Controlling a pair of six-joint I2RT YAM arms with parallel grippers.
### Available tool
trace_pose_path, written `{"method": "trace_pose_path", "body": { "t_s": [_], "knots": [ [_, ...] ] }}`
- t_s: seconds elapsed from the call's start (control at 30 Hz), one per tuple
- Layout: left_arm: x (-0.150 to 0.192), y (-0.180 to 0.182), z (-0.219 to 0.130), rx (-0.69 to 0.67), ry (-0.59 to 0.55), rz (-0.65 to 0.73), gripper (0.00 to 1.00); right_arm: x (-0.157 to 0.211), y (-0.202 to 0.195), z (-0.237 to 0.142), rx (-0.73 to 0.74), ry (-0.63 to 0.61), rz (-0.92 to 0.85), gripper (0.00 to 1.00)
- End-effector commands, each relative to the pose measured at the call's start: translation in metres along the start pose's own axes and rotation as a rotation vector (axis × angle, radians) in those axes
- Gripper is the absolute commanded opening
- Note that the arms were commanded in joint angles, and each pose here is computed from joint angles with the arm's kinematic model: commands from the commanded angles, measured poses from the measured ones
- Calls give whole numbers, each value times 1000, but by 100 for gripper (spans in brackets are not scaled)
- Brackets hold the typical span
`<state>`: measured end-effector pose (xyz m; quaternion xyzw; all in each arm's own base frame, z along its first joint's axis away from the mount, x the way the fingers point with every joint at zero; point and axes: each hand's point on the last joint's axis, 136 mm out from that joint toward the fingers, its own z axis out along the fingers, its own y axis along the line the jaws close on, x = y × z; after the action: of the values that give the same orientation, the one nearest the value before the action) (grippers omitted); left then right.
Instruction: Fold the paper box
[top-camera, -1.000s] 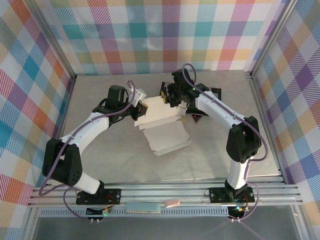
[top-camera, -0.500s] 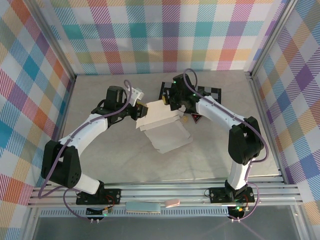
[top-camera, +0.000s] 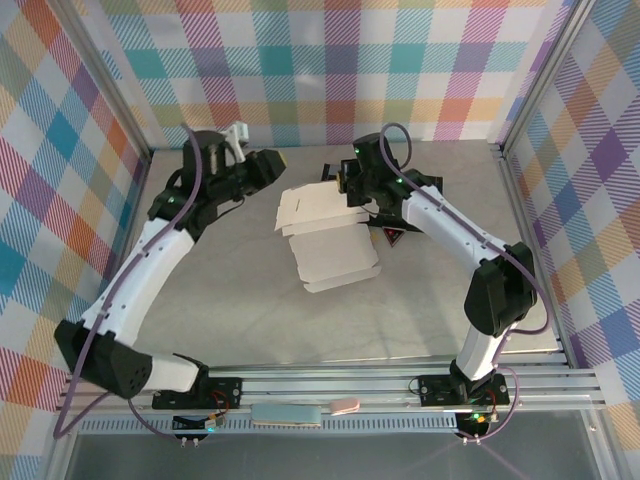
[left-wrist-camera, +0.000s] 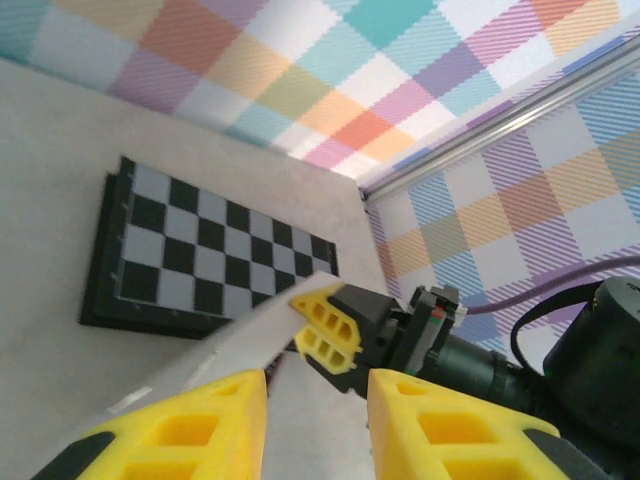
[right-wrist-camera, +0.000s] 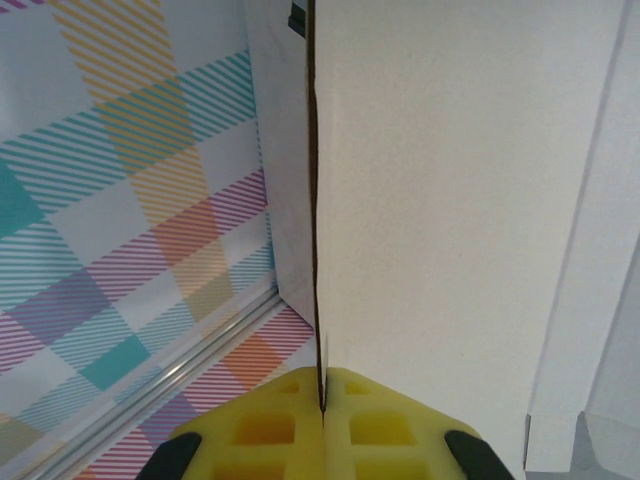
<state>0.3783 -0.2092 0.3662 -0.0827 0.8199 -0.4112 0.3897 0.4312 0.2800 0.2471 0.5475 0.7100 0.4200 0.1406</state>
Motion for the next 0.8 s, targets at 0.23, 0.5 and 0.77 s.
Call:
{"method": "trace_pose_path", "body": {
  "t_s": [0.23,0.5,0.77],
  "knots": [
    [39,8,38,-156,163,-220,29,-3,15,-21,-35,-36,46,0],
    [47,20,47,-206,184,-203,31,-2,16,-20,-38,-29,47,0],
    [18,0,32,-174,80,-147,32,-4,14,-21,-36,-37,40,0]
  ]
}}
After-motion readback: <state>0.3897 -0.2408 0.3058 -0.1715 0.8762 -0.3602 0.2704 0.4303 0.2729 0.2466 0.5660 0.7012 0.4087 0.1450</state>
